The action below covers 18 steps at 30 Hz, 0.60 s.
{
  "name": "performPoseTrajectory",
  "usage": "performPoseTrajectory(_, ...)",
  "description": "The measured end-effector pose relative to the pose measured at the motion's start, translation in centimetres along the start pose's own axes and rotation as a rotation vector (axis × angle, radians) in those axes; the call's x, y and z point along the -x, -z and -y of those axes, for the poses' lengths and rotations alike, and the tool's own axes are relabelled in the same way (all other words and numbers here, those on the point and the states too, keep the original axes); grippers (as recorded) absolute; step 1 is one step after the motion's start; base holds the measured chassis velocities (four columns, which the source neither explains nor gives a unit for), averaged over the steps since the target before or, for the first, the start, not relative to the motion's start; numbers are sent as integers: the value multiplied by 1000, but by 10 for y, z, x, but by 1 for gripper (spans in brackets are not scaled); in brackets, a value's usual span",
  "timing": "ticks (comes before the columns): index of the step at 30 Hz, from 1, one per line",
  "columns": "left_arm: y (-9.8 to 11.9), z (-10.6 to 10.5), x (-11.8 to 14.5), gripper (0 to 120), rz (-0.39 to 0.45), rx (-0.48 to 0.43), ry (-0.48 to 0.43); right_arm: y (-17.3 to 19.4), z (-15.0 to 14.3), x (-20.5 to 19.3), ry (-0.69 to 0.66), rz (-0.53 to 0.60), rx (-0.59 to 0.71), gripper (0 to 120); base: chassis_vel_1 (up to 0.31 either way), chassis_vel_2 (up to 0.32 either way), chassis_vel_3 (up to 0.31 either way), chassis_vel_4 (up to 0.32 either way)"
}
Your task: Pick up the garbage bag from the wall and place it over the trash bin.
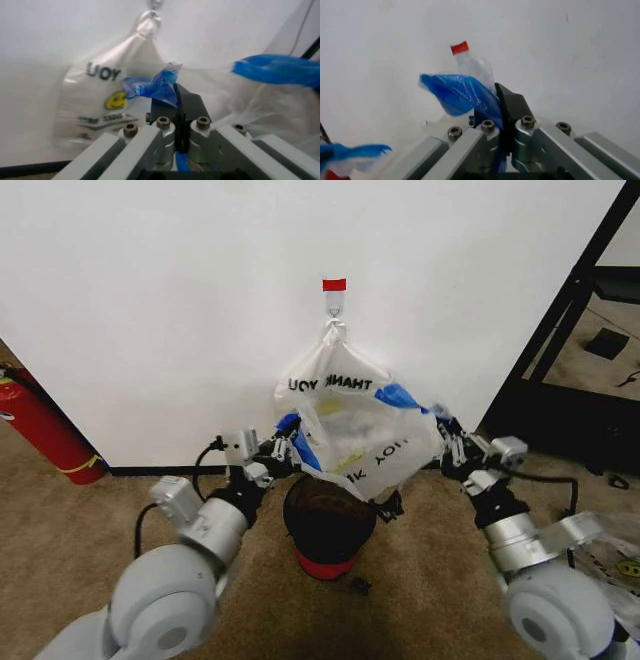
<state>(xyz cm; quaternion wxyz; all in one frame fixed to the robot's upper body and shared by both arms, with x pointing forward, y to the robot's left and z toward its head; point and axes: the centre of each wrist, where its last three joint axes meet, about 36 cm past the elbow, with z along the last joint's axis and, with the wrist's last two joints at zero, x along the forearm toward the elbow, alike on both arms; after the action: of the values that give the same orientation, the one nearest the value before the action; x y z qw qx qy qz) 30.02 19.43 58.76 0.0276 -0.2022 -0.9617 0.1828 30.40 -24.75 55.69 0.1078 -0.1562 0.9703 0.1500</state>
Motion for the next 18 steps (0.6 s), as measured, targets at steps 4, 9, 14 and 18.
performPoseTrajectory(4, 12, -8, 0, 0, 9, 6, 29, 17, -6, 2, -3, -26, 62, 0, 0, 0, 0, 0)
performPoseTrajectory(9, 16, -15, -2, 0, -48, -17, 99, 10, -6, 7, -39, -72, 96, 0, 0, 0, 0, 0)
performPoseTrajectory(14, 2, -7, -3, 0, -114, -69, 116, -10, -5, 7, -88, -134, 138, 0, 0, 0, 0, 0)
performPoseTrajectory(18, -2, 0, 0, 0, -146, -87, 127, -23, -4, 9, -114, -175, 159, 0, 0, 0, 0, 0)
